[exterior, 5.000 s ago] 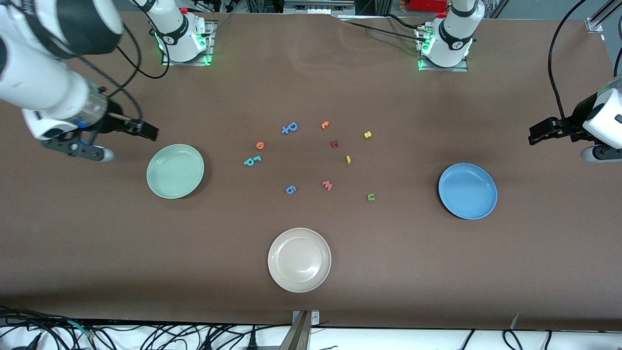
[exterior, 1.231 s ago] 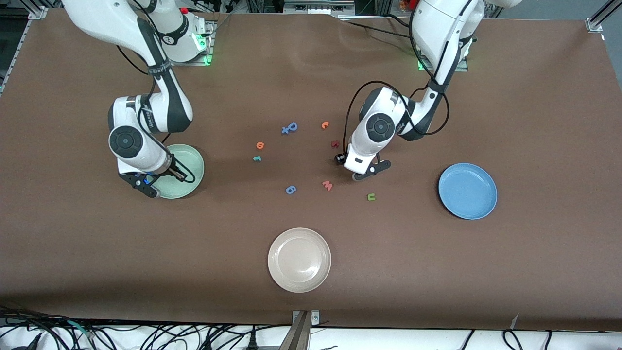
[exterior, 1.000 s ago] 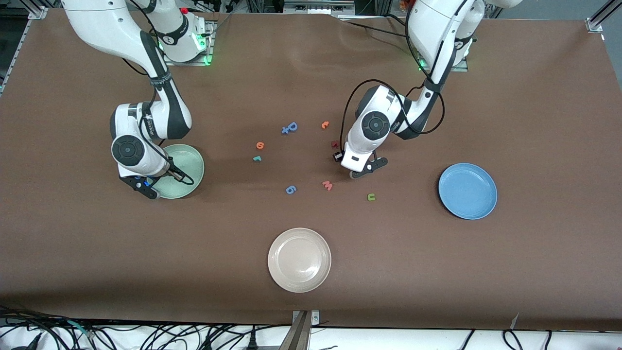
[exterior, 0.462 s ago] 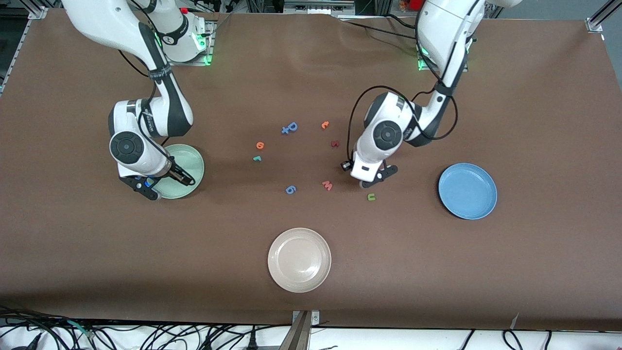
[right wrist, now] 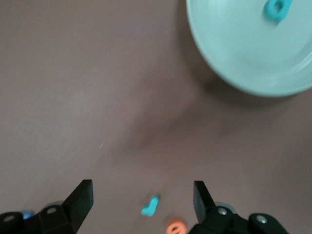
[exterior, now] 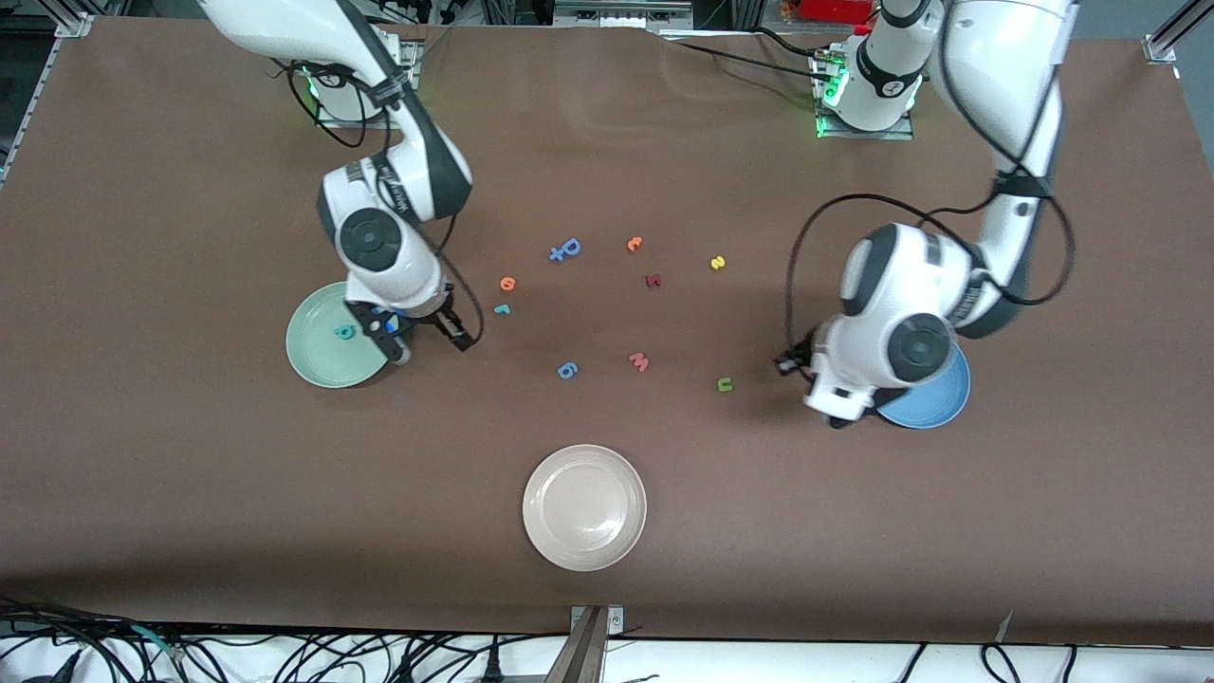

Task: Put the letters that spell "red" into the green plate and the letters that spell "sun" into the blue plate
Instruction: 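Drop the d on the green plate while the left gripper carries yellow letter, then place the teal piece on the green plate while the left gripper grasps green letter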

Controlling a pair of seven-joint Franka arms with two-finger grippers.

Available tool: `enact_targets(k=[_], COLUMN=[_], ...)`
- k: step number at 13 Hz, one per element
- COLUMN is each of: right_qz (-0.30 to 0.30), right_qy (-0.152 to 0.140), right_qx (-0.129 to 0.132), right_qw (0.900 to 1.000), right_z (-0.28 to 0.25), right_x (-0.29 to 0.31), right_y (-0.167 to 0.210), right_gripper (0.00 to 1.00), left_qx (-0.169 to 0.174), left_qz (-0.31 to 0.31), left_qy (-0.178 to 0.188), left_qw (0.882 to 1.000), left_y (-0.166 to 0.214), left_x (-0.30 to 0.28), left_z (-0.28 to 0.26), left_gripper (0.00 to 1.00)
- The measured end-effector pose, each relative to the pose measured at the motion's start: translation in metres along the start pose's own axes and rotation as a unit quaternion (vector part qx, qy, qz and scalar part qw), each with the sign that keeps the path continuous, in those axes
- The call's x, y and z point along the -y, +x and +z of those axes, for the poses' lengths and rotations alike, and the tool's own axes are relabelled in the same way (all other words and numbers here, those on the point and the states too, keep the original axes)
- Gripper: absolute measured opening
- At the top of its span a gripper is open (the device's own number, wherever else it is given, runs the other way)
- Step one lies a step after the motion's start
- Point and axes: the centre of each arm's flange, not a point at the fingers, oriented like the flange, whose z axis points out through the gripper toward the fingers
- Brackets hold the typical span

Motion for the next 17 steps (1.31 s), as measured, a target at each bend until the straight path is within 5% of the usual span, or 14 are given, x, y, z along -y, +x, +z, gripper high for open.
enact_targets(k=[3, 7, 13, 16, 17], right_qz=[0.002, 0.000, -0.013, -0.012, -0.012], right_qy=[0.011, 0.046, 0.049, 0.050, 0.051], right_qx=[0.000, -0.005, -0.004, -0.004, -0.004], right_qw=[1.000, 0.999, 0.999, 0.999, 0.999], right_z=[0.027, 0.075, 0.085, 0.085, 0.084], right_x=[0.000, -0.020, -0.019, -0.019, -0.019], right_y=[-0.028, -0.035, -0.062, -0.062, -0.062], right_gripper=[0.83, 0.83, 0.74, 0.41, 0.29], left_qx=[-0.008, 0.003, 0.009, 0.011, 0.001], left_qz=[0.006, 0.033, 0.075, 0.101, 0.110], left_qy=[0.019, 0.044, 0.066, 0.014, -0.004], left_qw=[1.000, 0.998, 0.995, 0.995, 0.994], left_y=[0.045, 0.092, 0.084, 0.051, 0.041], left_x=[0.057, 0.130, 0.108, 0.046, 0.024], left_z=[0.000, 0.018, 0.037, 0.034, 0.033], left_gripper=[0.10, 0.10, 0.69, 0.99, 1.00])
